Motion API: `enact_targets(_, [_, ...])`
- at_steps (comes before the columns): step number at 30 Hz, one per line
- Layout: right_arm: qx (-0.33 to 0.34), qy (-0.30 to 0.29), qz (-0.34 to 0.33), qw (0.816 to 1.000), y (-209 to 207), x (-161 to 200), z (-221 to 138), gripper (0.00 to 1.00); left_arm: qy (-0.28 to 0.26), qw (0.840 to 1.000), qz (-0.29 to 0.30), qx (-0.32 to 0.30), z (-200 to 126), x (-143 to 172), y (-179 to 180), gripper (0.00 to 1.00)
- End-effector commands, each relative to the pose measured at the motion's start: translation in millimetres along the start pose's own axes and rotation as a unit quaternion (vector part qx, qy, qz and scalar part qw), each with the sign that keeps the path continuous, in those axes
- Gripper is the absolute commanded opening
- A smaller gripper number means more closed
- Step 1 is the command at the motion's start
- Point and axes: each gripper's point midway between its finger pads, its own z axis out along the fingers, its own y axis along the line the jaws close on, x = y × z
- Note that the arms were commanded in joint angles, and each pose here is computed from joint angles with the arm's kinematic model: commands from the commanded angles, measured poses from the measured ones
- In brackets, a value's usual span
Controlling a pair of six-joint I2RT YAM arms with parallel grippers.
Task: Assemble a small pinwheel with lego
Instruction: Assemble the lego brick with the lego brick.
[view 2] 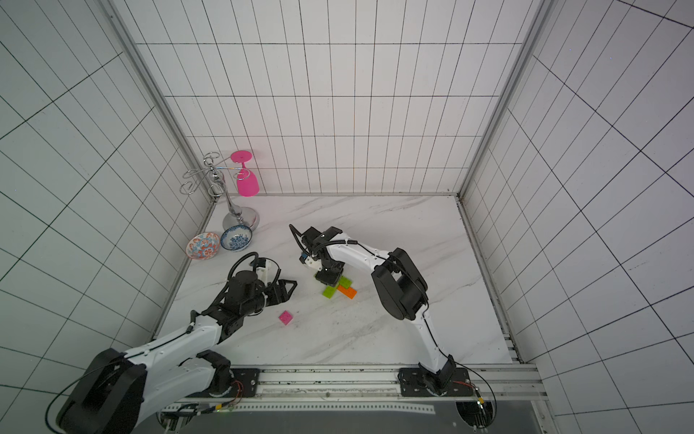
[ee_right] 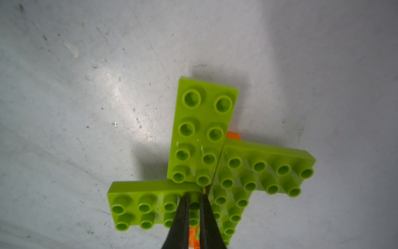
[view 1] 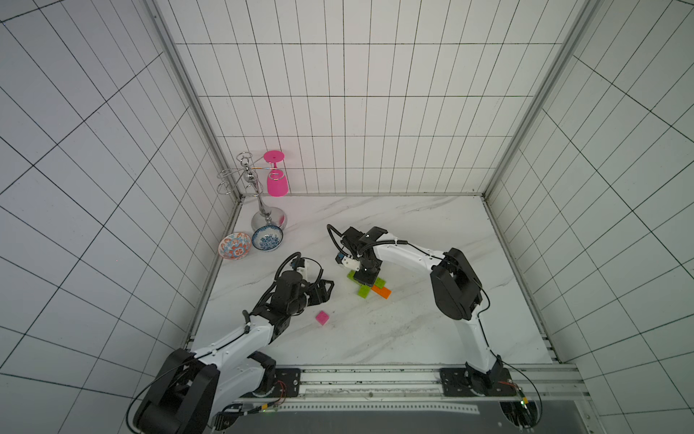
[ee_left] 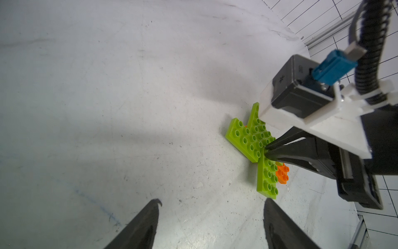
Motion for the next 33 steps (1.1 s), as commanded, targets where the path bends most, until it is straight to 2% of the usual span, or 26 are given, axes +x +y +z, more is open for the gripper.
enact_targets(1, [-0.006,0.028,0.001,1.0,-1,10,14,0.1,-0.017,1.0,0.008,0.013,-1,-14,-10,0.78])
enact_targets(16, [-0.039,0.023,-0.002,0.999,17,13,12,0.09,-0.017,1.0,0.008,0.013,-2,-14,-9,0.78])
enact_targets(27, [-0.006,0.042,0.001,0.999,4,19,18,0.09,-0.018,1.0,0.008,0.014,-2,-15,-10,0.78])
enact_targets(33, [0.003,0.032,0.008,0.999,-1,14,19,0.09,-0.019,1.0,0.009,0.015,-2,-16,-11,0.78])
